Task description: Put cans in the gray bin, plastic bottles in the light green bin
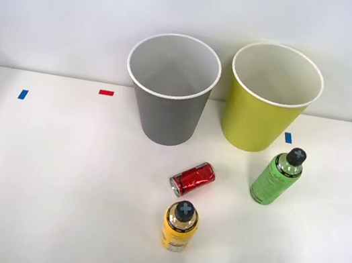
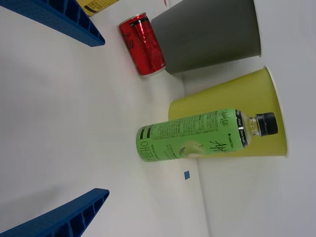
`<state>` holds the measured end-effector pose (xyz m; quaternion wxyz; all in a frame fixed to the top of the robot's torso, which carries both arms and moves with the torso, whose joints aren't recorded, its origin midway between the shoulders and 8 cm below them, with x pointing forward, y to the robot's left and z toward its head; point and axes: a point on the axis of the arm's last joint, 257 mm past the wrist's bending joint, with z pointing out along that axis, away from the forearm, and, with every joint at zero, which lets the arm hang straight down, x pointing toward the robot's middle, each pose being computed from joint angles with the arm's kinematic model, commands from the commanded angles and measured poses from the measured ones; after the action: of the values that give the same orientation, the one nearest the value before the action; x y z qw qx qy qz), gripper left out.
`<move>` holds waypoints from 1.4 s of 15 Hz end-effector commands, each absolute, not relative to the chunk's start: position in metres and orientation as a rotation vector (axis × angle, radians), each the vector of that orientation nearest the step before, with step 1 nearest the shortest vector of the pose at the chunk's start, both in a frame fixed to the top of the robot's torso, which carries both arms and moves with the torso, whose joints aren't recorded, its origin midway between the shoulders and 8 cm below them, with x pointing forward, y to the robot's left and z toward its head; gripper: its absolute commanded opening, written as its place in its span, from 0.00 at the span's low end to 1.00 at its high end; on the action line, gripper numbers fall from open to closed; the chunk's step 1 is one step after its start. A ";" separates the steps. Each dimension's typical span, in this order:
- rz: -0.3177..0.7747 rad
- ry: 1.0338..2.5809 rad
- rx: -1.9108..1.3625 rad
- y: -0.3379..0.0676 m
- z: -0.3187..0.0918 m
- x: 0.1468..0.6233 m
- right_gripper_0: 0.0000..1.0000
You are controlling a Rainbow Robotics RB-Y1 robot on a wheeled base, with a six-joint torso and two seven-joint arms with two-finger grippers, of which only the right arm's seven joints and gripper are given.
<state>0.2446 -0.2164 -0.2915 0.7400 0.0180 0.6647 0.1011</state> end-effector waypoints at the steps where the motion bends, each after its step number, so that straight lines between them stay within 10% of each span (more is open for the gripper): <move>1: 0.222 1.458 0.039 -0.216 -0.291 0.245 1.00; 21: 0.222 1.458 0.039 -0.216 -0.291 0.245 1.00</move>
<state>0.2446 -0.2164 -0.2915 0.7400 0.0180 0.6647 0.1011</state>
